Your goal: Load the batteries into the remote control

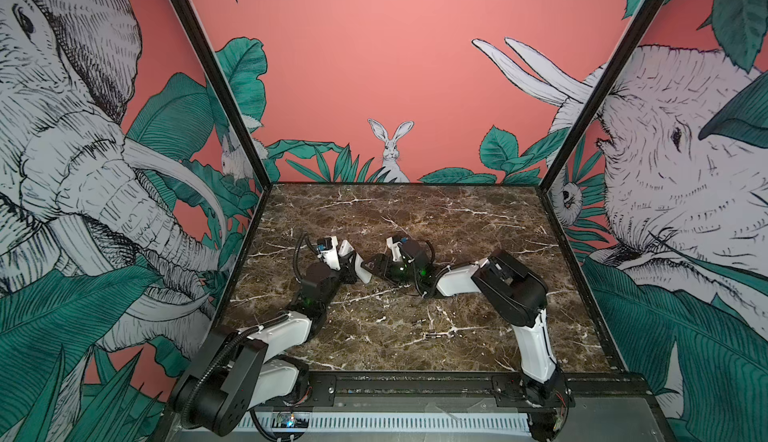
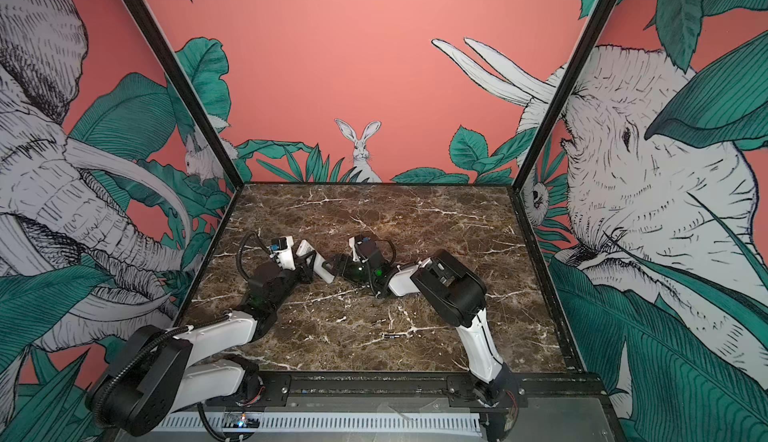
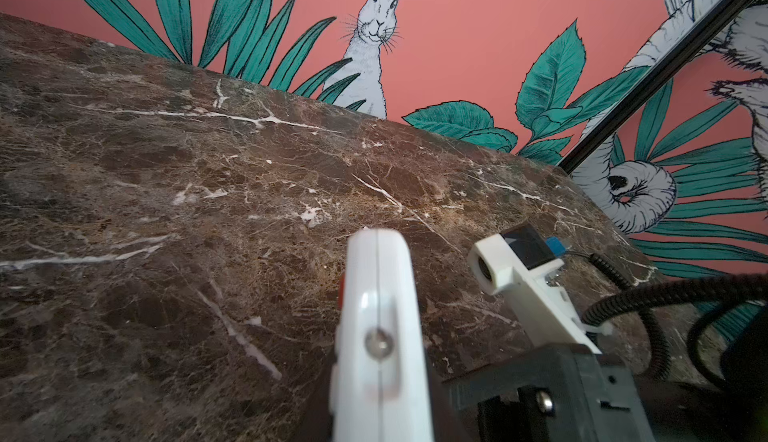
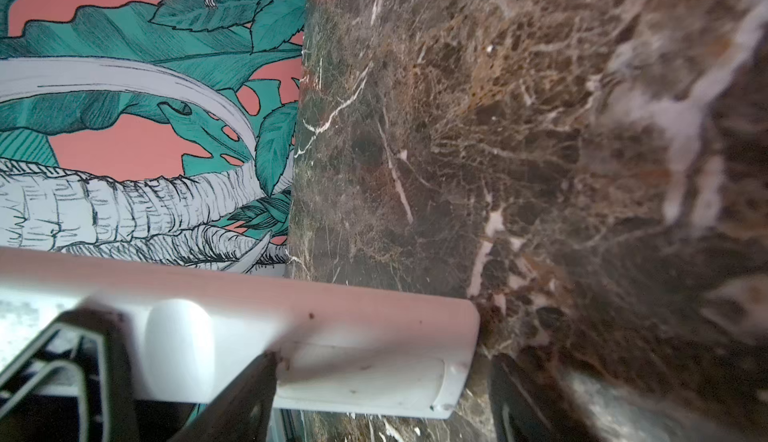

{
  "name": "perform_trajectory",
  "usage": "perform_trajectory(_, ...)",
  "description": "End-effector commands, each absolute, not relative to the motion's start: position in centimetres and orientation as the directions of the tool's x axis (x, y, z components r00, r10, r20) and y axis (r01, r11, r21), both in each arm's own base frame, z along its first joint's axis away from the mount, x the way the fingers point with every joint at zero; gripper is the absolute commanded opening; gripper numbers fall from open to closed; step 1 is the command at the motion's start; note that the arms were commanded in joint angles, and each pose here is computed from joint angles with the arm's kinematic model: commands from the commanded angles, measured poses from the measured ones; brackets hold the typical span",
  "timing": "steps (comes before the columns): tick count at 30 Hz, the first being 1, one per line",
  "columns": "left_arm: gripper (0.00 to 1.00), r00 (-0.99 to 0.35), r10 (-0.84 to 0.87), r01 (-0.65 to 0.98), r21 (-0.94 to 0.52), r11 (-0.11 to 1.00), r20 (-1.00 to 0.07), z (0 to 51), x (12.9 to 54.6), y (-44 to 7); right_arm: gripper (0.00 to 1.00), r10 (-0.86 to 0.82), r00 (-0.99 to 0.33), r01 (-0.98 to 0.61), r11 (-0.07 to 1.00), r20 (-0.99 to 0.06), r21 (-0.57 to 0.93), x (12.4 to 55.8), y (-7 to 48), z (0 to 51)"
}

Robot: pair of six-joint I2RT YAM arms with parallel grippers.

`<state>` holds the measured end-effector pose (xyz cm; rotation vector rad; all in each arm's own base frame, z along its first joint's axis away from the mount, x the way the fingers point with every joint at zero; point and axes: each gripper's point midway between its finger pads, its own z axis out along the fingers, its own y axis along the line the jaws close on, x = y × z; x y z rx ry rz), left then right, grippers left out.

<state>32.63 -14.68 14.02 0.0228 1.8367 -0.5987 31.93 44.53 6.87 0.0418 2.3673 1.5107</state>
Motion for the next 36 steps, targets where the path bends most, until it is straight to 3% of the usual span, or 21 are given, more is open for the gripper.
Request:
perform_trajectory(1,0.00,-0.439,-0.227,0.329,-0.391,0.859,-0.869,11.9,31.4,-15.6,0.79,0.263,-0.939,-0.105,0.392,-0.221,0.914,33.0,45.2,7.7)
perform_trajectory(10,0.00,-0.446,-0.229,0.338,-0.400,0.852,-0.865,11.7,31.5,-15.9,0.81,0.259,-0.951,-0.062,0.370,-0.167,0.927,32.5,46.4,7.6)
perform_trajectory(16,0.00,-0.451,-0.224,0.341,-0.398,0.852,-0.864,11.5,31.4,-15.9,0.83,0.297,-0.947,-0.041,0.256,-0.119,0.966,32.7,47.0,9.4)
perform_trajectory(22,0.00,-0.450,-0.225,0.339,-0.398,0.853,-0.864,11.5,31.4,-15.9,0.84,0.258,-0.954,-0.058,0.341,-0.153,0.938,32.3,47.1,8.7)
perform_trajectory(28,0.00,-0.452,-0.225,0.341,-0.401,0.850,-0.863,11.4,31.4,-16.0,0.82,0.142,-0.965,-0.090,0.610,-0.220,0.787,30.8,45.9,5.4)
perform_trajectory(36,0.00,-0.450,-0.221,0.357,-0.401,0.844,-0.865,11.6,31.6,-16.3,0.65,0.041,-0.960,-0.156,0.739,-0.275,0.655,30.5,44.9,4.2)
